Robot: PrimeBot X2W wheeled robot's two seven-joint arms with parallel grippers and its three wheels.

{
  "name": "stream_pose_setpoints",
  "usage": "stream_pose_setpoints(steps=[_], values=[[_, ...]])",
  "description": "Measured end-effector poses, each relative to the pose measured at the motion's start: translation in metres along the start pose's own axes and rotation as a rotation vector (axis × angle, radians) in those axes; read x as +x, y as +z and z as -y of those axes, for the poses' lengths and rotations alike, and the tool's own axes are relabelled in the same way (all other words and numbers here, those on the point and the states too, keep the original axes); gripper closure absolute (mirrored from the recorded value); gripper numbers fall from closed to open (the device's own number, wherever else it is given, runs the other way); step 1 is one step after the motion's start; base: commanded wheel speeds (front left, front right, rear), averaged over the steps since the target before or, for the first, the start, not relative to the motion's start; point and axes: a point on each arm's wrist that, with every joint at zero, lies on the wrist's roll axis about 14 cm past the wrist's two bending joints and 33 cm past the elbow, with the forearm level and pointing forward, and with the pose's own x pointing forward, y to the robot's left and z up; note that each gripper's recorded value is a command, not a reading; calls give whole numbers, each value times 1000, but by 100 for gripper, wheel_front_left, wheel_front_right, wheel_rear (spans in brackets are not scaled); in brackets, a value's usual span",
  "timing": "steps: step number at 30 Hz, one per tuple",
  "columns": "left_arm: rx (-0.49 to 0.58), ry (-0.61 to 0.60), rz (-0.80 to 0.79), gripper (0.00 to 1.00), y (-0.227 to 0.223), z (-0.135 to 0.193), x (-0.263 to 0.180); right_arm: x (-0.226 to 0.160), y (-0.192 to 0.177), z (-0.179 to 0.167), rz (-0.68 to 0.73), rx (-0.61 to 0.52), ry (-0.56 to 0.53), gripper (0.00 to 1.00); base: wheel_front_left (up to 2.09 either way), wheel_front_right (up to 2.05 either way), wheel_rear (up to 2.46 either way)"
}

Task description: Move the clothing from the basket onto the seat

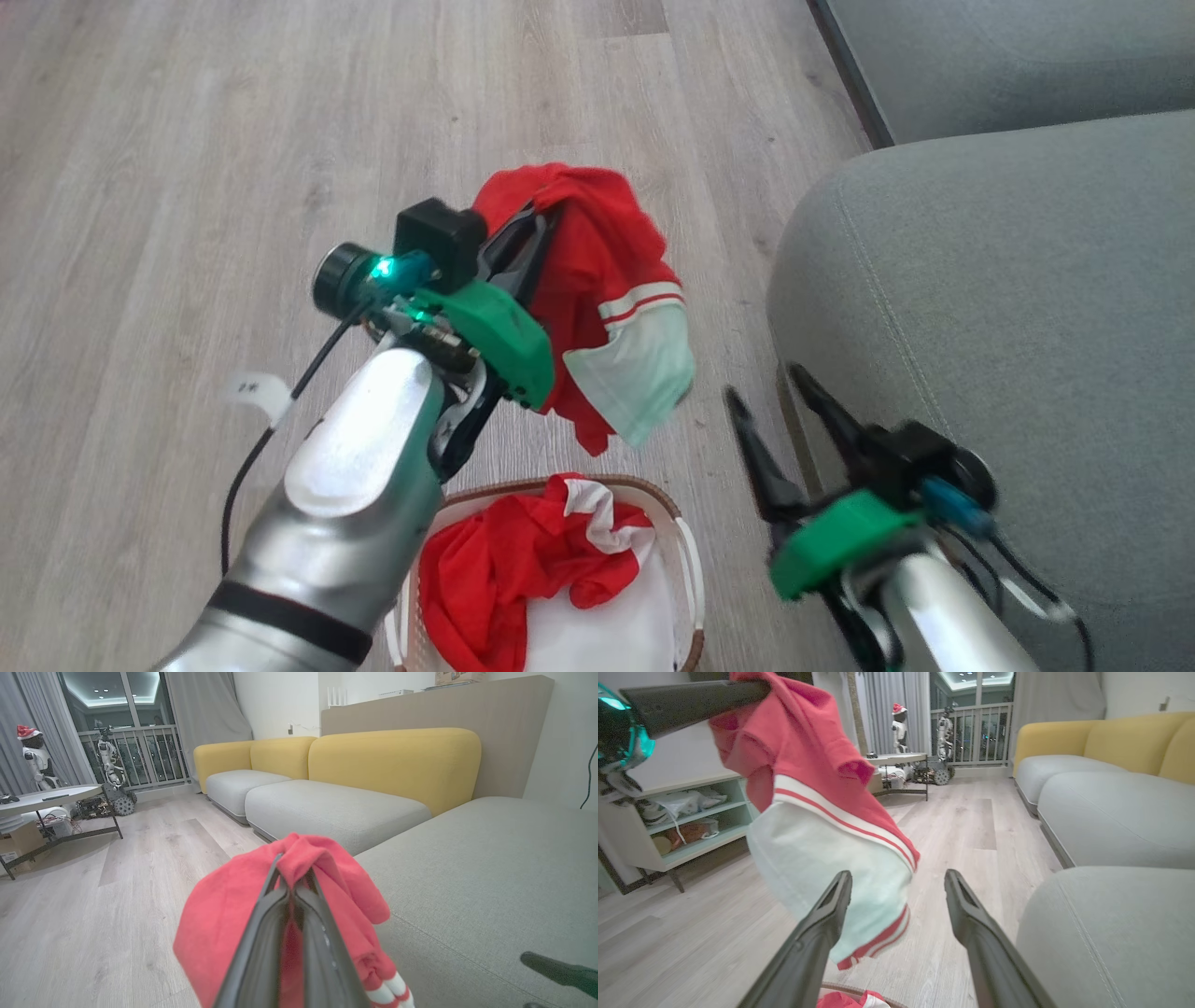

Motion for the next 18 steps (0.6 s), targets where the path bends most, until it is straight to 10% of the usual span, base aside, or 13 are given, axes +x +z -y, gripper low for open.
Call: stream_pose_setpoints(steps=[18], values=[[-11,-29,-12,100,9,21,-8,42,0,-82,-42,-60,307,0,0,0,0]])
